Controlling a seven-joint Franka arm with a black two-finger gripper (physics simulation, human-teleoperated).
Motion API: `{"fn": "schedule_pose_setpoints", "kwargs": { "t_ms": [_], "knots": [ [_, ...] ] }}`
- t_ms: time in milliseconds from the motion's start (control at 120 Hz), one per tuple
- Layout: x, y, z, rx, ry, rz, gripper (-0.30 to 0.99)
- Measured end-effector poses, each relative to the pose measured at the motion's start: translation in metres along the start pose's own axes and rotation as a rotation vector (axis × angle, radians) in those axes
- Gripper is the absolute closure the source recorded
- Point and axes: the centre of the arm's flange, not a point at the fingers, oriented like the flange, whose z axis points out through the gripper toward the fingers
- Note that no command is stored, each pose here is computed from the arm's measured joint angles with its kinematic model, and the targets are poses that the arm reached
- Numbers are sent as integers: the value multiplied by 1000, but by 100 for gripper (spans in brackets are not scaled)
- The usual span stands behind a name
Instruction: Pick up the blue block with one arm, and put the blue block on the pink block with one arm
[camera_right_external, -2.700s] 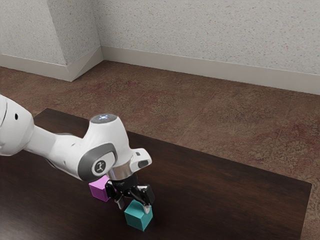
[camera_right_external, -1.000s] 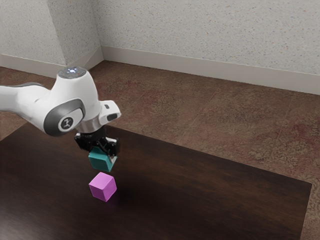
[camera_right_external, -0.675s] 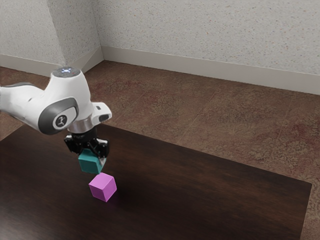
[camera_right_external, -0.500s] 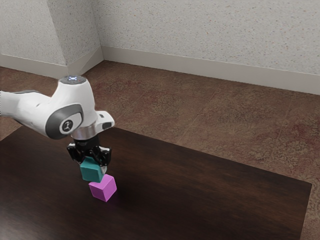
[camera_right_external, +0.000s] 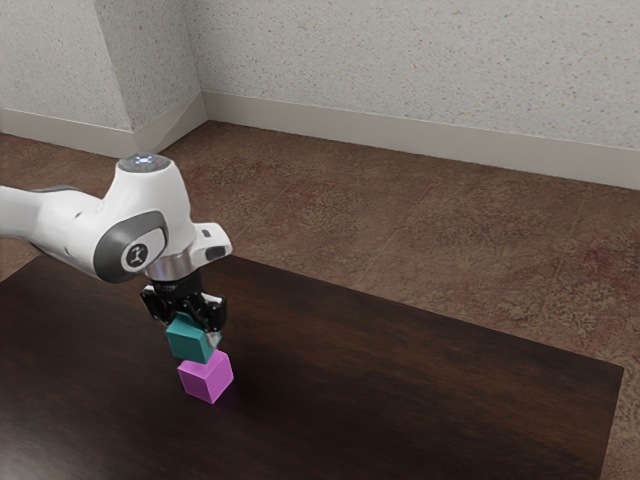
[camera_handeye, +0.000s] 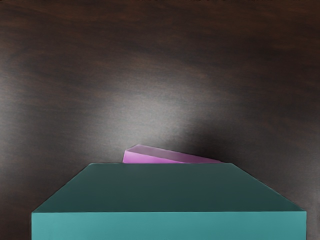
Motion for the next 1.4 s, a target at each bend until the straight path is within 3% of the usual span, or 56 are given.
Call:
{"fn": "schedule_pose_setpoints", "kwargs": {
  "t_ms": [417,1400],
  "knots": [
    [3,-2,13,-40,0,57,33],
    [-7,-4,16,-54,8,130,33]
  ]
}}
